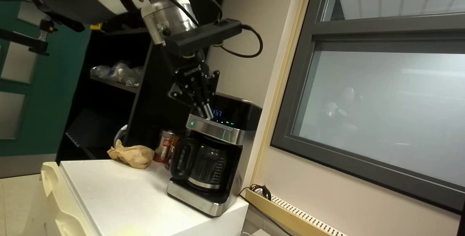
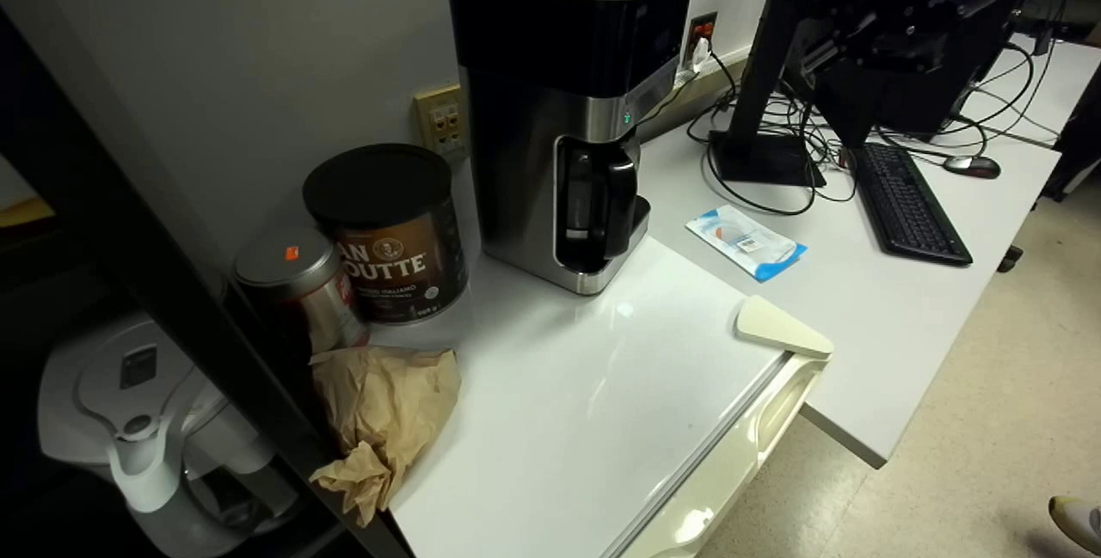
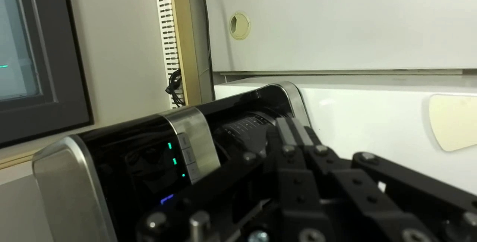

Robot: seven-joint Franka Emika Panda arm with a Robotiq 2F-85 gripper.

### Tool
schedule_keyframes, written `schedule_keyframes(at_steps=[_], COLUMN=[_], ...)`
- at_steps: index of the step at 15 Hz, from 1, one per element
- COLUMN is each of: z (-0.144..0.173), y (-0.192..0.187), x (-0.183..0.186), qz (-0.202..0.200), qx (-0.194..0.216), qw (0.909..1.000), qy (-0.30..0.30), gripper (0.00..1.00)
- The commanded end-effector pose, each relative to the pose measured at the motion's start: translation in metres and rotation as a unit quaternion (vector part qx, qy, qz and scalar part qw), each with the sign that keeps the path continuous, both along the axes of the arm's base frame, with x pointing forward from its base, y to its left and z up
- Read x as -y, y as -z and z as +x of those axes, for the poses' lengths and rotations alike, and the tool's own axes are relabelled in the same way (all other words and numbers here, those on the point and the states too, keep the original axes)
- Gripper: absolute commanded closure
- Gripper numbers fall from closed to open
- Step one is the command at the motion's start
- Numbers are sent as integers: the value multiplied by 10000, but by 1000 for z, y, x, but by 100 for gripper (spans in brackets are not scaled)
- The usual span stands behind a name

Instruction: Press a button on the right side of the coffee machine

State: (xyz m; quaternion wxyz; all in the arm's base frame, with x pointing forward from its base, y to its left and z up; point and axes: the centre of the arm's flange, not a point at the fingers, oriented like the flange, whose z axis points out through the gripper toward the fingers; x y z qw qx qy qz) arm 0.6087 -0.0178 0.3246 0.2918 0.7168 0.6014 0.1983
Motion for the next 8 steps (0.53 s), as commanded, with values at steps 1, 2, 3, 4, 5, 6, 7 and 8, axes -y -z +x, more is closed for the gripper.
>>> schedule_keyframes(at_steps=[1, 2, 3, 4, 5, 6, 7, 8], z=[-43, -49, -54, -59, -65, -70, -74, -78], y=[-7, -9, -10, -11, -11, -12, -12, -12], x=[6, 8, 11, 12, 15, 17, 19, 21], qz=[-13, -16, -16, -14, -9, -7, -13, -18], qx=[101, 113, 112, 117, 142, 164, 180, 199], qw=[9997, 9995, 9993, 9990, 9985, 9979, 9973, 9967], qy=[-218, -279, -360, -430, -532, -620, -706, -786], gripper=[99, 99, 99, 99, 99, 99, 99, 99])
